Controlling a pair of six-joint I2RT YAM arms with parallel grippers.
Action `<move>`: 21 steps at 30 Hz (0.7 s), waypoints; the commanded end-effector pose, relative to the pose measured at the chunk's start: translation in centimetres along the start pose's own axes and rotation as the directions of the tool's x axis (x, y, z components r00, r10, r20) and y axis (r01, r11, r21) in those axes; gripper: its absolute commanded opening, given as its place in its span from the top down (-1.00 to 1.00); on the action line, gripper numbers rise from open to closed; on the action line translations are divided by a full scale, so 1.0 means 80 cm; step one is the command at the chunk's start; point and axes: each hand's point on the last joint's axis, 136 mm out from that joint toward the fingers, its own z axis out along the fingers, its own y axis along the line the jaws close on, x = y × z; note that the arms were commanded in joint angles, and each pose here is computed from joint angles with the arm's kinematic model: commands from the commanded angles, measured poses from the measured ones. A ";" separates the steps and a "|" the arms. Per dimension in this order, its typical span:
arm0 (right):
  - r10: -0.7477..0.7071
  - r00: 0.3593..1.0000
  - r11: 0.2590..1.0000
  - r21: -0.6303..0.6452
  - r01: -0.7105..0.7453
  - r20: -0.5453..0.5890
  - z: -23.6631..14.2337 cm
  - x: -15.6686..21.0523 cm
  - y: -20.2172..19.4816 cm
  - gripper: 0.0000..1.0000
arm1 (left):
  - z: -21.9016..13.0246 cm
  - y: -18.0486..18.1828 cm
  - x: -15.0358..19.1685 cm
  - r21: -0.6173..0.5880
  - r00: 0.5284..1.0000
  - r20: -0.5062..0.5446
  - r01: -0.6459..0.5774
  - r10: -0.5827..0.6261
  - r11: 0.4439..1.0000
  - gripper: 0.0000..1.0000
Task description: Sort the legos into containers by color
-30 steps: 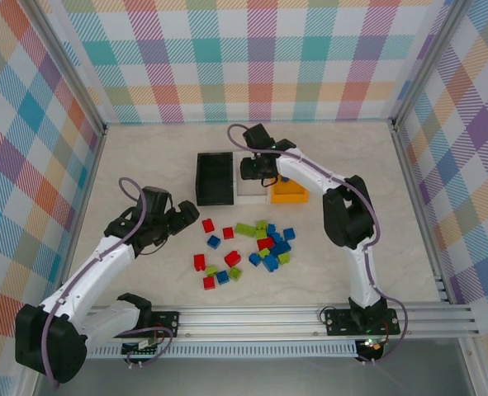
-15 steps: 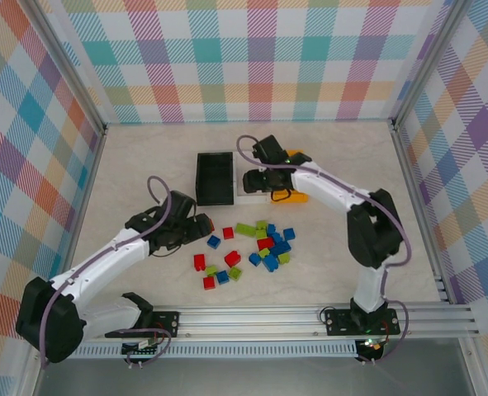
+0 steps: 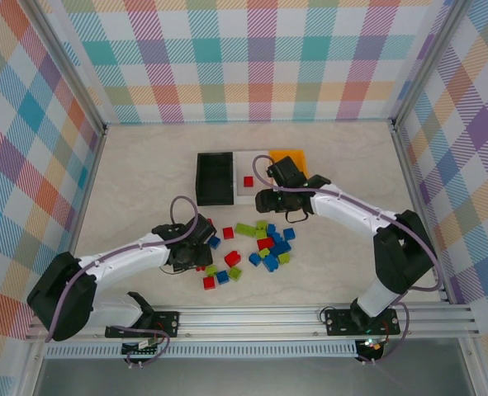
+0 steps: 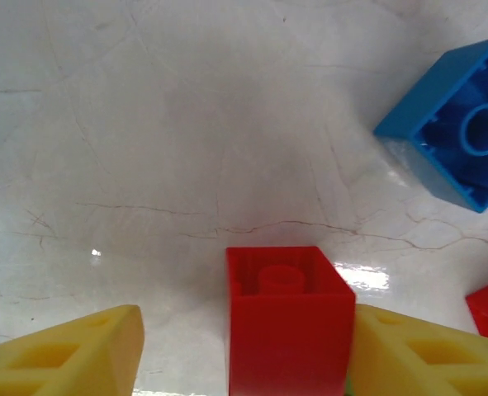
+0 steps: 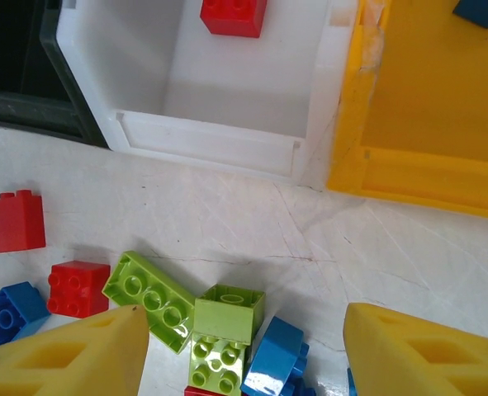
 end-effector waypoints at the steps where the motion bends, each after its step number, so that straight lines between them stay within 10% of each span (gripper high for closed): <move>1: 0.020 0.998 1.000 -0.016 -0.019 0.061 -0.016 -0.013 0.003 -0.28 | 0.009 0.000 -0.001 -0.015 1.000 0.016 0.005 -0.005 1.000 -0.13; 8: 0.017 0.997 1.000 0.001 -0.017 0.069 -0.022 -0.010 -0.003 -0.27 | 0.012 -0.005 -0.007 -0.030 1.000 0.019 0.008 -0.007 1.000 0.47; 21: 0.075 0.993 0.996 0.038 -0.079 0.093 -0.043 0.021 -0.029 -0.28 | -0.112 -0.156 -0.174 0.135 0.947 0.315 -0.102 0.054 0.986 0.49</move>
